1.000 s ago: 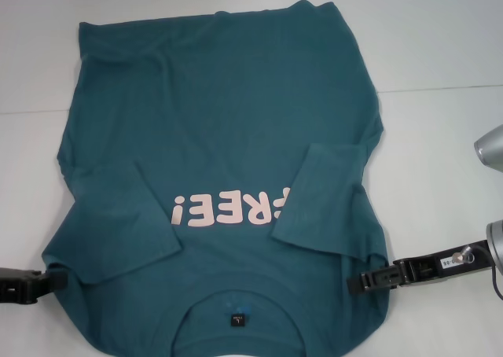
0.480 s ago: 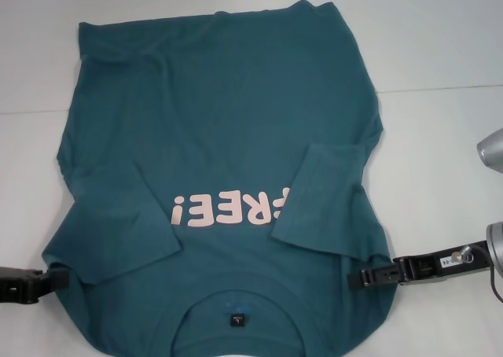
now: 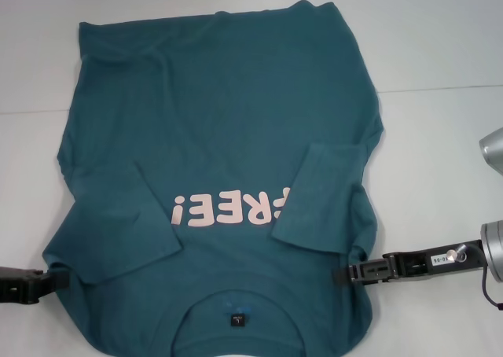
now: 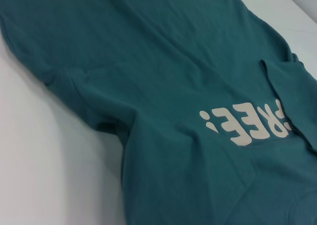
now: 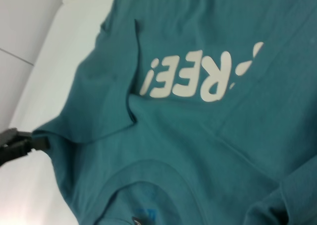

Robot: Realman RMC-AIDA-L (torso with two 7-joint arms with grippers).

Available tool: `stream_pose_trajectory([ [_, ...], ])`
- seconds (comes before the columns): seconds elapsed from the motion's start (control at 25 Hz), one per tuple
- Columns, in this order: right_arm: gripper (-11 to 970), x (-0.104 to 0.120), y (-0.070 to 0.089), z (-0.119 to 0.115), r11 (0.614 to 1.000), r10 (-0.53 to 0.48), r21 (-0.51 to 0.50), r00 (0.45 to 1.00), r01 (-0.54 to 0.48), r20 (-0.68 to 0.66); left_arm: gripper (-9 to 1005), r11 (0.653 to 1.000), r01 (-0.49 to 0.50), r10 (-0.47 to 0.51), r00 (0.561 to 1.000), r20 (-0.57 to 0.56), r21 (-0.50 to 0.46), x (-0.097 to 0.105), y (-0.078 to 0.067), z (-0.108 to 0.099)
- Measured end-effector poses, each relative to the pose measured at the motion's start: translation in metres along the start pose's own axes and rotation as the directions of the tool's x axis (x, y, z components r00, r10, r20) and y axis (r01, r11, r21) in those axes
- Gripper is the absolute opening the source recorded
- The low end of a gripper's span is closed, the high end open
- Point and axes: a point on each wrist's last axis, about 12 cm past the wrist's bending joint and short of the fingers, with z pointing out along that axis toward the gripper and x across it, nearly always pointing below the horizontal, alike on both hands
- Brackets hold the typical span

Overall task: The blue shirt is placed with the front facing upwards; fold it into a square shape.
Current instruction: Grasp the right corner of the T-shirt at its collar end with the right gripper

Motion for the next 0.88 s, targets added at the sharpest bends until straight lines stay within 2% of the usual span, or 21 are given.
stream_pose_trajectory([
  [0.48,911,0.01,-0.016,-0.004,0.996,0.073,0.047,0.995,-0.076,0.073,18,1.0,0.003,-0.003,1.0,-0.002,0.002,0.0,0.001,0.0],
  [0.88,908,0.012,-0.014,-0.001,0.997,0.074,0.017,0.995,-0.075,0.067,17,1.0,0.001,-0.001,1.0,0.001,-0.003,0.0,0.001,0.001],
])
